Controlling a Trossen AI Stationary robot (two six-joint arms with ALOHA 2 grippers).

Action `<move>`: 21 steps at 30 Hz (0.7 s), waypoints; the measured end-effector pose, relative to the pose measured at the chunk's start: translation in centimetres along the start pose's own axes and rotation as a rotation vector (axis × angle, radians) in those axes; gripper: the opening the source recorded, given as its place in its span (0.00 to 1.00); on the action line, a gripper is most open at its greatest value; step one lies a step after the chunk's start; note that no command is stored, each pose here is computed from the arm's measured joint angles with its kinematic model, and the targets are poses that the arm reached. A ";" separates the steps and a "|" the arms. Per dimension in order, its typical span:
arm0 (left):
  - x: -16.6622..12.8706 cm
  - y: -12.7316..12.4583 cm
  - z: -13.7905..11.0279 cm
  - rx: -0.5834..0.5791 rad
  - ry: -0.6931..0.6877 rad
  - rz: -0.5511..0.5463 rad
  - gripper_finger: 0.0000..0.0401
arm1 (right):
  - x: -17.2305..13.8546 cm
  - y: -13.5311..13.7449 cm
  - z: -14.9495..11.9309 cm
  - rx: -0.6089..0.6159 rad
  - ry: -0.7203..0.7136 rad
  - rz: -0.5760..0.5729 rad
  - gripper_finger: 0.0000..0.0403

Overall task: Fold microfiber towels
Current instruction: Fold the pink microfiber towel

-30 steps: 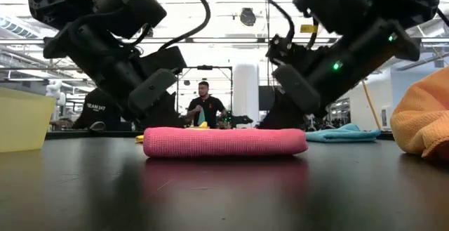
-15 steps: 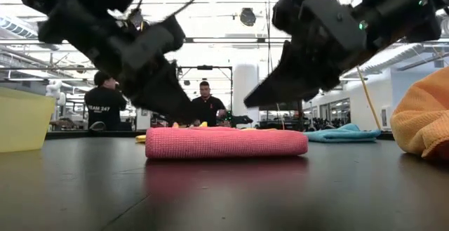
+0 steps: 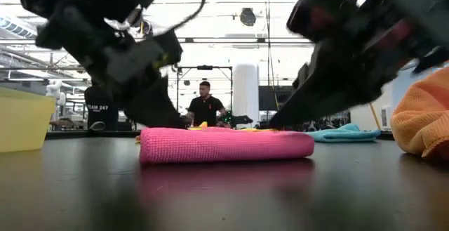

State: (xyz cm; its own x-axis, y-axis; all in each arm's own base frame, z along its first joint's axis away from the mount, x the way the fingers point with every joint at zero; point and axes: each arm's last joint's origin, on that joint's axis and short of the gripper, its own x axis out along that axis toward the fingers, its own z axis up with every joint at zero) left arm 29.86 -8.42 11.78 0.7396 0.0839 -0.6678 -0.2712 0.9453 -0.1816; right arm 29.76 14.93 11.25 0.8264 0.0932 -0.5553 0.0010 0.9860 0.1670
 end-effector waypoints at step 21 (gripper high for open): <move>3.3 2.8 0.9 -0.017 -0.094 0.030 0.32 | 1.3 -1.6 -0.8 0.030 0.023 -0.096 0.00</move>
State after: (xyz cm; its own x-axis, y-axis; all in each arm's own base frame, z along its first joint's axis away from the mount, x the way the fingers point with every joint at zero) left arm 32.05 -5.18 9.70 0.7856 0.1419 -0.6023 -0.3034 0.9366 -0.1751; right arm 30.35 13.60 9.59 0.8086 0.0024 -0.5884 0.0963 0.9860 0.1364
